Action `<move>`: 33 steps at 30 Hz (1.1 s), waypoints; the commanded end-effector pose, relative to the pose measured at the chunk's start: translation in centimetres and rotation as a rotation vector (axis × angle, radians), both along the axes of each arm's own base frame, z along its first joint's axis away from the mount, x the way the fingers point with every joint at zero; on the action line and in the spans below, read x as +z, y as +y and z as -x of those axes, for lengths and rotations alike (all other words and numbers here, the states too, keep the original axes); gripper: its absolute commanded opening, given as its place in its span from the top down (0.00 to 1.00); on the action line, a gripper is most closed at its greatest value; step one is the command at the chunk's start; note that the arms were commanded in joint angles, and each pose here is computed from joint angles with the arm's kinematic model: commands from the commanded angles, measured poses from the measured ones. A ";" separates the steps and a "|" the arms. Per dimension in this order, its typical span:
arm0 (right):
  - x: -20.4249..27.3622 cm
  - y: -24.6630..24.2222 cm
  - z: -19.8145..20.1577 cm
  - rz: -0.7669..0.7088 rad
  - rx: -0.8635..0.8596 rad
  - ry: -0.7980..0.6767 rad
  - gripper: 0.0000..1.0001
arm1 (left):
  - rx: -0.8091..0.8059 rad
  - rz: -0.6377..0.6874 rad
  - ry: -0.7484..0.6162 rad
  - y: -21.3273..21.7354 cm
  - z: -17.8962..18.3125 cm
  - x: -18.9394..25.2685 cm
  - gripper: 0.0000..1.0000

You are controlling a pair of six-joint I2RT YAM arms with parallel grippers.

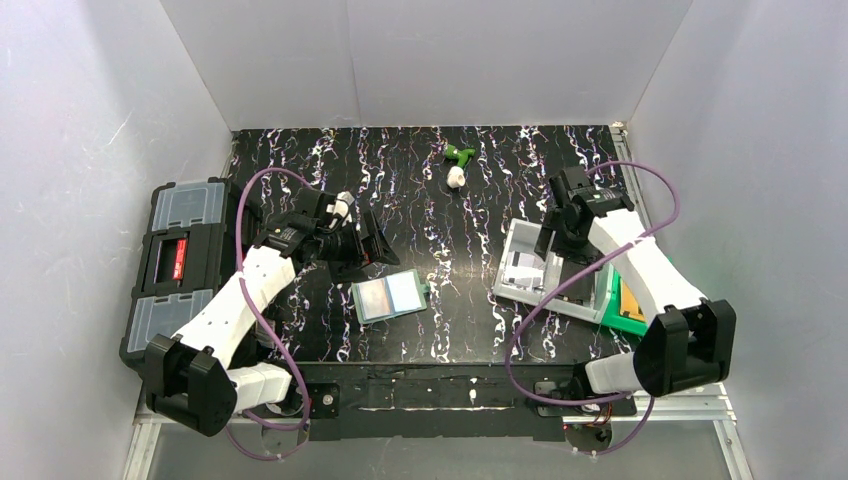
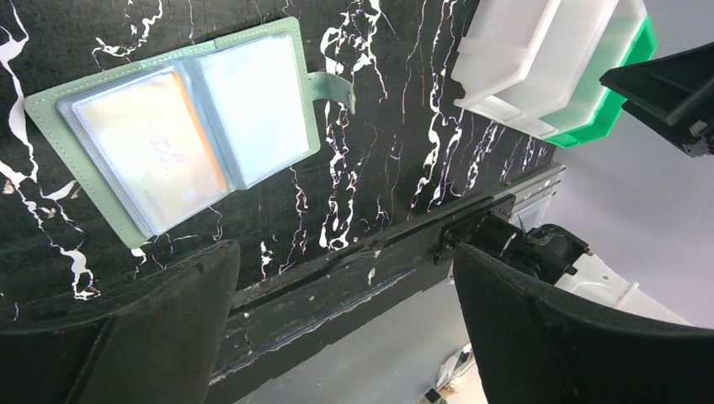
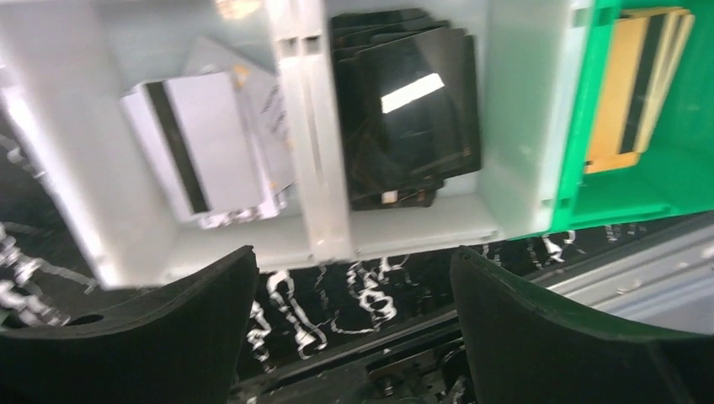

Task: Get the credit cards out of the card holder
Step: Place the credit card in the storage box.

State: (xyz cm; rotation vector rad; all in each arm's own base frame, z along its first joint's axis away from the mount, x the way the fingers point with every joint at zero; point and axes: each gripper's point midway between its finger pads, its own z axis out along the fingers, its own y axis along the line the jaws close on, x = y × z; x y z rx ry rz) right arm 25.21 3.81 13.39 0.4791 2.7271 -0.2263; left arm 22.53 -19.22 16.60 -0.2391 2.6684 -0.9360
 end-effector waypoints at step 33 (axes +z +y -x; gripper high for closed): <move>-2.7 37.9 4.8 -0.501 0.750 0.090 0.40 | 0.541 -0.402 0.221 12.2 3.7 -6.3 0.02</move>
